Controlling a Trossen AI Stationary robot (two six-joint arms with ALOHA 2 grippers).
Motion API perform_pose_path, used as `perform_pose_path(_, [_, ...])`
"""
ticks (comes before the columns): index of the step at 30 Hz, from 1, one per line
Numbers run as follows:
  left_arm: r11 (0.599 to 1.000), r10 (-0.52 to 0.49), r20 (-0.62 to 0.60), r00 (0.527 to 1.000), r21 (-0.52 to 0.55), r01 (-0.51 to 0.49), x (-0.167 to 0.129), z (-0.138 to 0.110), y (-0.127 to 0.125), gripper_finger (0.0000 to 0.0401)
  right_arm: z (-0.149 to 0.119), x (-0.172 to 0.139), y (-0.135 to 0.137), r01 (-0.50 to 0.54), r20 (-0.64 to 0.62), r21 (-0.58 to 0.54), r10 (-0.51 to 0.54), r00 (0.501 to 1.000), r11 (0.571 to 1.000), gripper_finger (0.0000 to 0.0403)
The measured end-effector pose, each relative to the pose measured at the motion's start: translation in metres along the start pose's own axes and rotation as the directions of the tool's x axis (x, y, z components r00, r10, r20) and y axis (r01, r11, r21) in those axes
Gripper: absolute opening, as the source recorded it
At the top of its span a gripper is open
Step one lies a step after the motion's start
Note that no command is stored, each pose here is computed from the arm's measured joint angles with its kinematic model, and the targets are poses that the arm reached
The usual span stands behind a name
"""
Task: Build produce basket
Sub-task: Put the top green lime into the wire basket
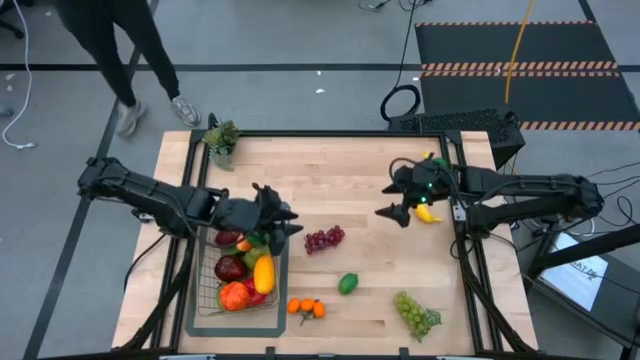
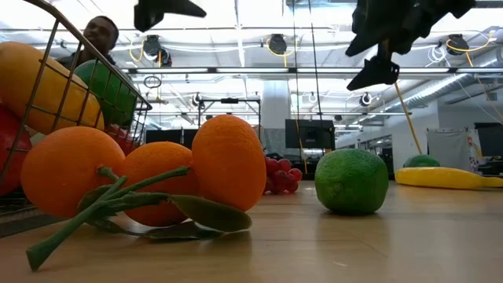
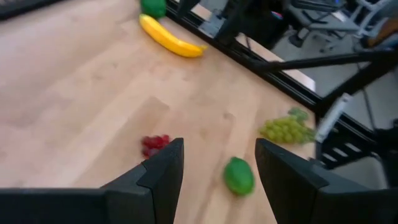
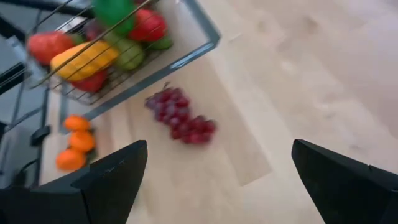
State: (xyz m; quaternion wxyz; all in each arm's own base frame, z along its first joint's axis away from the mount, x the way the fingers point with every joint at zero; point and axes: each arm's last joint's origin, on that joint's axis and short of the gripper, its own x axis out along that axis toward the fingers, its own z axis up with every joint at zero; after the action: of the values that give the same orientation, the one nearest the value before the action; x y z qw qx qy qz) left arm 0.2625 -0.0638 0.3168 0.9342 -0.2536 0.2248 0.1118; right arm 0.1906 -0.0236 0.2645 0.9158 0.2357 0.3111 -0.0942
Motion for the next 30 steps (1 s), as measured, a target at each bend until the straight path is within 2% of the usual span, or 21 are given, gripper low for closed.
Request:
perform_pose_path(8, [0.996,0.062,0.035,0.997,0.064,-0.064,0.007,0.02,0.025,0.0198,0.012,-0.004,-0.029,0.102,0.058,0.163,-0.113,0.992,0.981,0.0393])
perform_pose_path(13, [0.998,-0.013,0.044,0.999,0.066,0.01,0.012,0.039,0.043,0.0198,0.023,-0.012,-0.044,0.15,0.104,0.241,-0.18,0.978,0.959,0.0393])
perform_pose_path(19, [0.98,-0.107,0.01,0.994,0.17,0.104,0.014,0.052,0.061,0.0198,0.037,-0.027,-0.058,0.205,0.144,0.306,-0.258,0.955,0.93,0.0393])
perform_pose_path(23, [0.979,-0.107,-0.013,0.994,0.171,0.108,0.014,0.056,0.072,0.0198,0.051,-0.043,-0.06,0.266,0.127,0.246,-0.303,0.945,0.932,0.0393])
perform_pose_path(28, [0.978,-0.096,-0.03,0.995,0.181,0.1,0.014,0.057,0.079,0.0198,0.064,-0.052,-0.068,0.37,-0.014,0.09,-0.371,0.929,0.925,0.0393])
perform_pose_path(30, [0.98,-0.086,-0.046,0.995,0.176,0.093,0.014,0.056,0.08,0.0198,0.065,-0.051,-0.074,0.427,-0.098,0.046,-0.422,0.901,0.903,0.0393])
